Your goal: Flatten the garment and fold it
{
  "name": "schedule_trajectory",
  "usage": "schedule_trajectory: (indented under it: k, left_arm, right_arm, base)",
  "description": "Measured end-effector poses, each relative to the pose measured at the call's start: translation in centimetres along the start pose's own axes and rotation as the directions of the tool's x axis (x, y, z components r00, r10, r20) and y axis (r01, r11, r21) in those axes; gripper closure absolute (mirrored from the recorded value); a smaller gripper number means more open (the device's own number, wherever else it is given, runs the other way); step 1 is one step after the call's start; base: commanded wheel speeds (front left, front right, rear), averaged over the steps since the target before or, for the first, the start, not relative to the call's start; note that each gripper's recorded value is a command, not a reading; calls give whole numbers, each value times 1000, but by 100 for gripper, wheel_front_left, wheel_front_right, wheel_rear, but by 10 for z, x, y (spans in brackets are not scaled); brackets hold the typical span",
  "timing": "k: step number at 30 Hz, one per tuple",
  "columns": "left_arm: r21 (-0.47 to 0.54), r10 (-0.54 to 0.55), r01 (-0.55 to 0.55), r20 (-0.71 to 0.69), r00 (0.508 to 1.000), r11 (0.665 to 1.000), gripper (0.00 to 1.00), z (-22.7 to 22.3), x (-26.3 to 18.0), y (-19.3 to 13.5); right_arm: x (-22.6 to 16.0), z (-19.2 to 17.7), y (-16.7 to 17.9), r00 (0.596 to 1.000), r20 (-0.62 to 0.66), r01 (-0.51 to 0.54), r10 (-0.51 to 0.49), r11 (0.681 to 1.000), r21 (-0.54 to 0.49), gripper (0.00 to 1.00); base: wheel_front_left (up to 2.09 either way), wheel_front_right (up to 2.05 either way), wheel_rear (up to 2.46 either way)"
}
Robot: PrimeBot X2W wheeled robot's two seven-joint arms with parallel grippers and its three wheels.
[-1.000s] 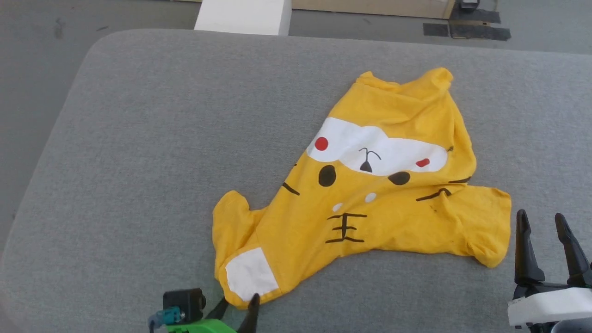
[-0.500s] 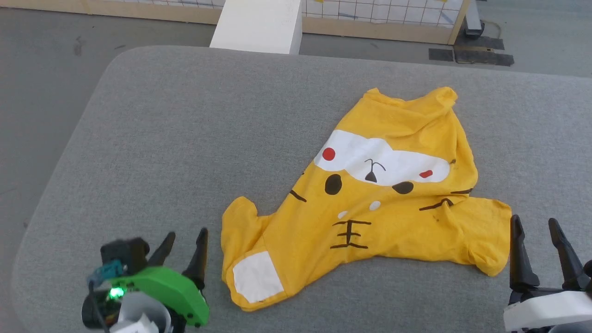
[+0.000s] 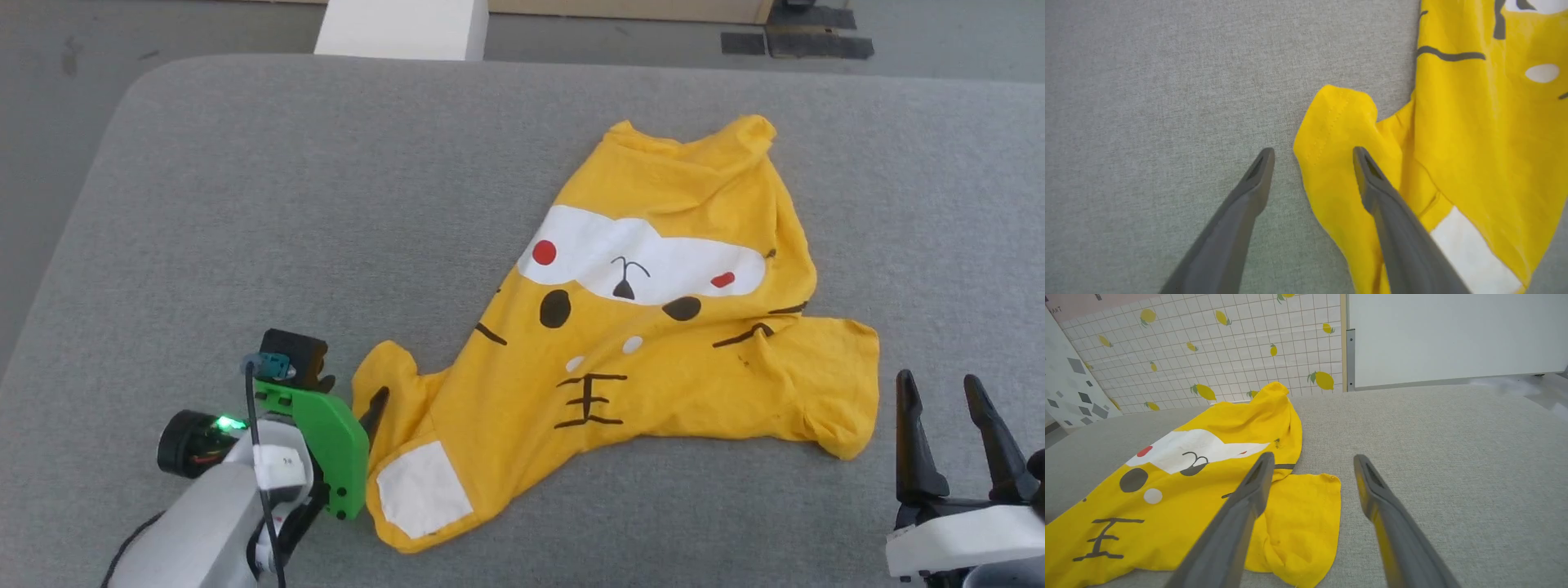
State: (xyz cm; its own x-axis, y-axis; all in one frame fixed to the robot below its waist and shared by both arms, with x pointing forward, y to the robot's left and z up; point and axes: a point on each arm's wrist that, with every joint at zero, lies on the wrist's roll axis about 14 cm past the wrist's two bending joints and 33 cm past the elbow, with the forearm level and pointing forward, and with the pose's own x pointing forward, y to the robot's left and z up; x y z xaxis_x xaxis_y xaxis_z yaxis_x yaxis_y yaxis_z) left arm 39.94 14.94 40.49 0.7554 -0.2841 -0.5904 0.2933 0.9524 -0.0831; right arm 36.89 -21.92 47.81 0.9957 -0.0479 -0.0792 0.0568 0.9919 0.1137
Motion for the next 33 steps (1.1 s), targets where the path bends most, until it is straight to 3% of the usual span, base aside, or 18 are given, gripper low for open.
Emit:
schedule_trajectory:
  k: [13, 14, 15, 26, 30, 33]
  left_arm:
    - [21, -74, 80, -218, 973, 997, 0, -33, 27, 0]
    - [17, -86, 92, -233, 969, 996, 45, -34, 27, -1]
    - [20, -96, 104, -241, 966, 994, 100, -34, 27, -3]
    - [10, -154, 158, -170, 973, 987, 100, -28, 25, -18]
    - [-5, -108, 108, 9, 994, 994, 100, -1, 23, -12]
    - [-78, -47, 64, 205, 978, 995, 100, 36, 16, -4]
  right_arm:
    - [0, 1, -18, 999, -10, 53, -54, 998, -22, 0]
    - [0, 1, -18, 998, -8, 54, -55, 998, -23, 0]
    - [0, 2, -18, 998, -7, 55, -56, 998, -23, 0]
    - [4, 6, -14, 999, 4, 42, -42, 999, -20, 0]
    - [3, 7, -12, 999, 11, 35, -35, 999, -16, 0]
    - [2, 9, -9, 999, 19, 26, -26, 1000, -10, 0]
  base:
    - [0, 0, 0]
    - [0, 0, 0]
    - [0, 0, 0]
    - [0, 0, 0]
    - [0, 0, 0]
    - [0, 0, 0]
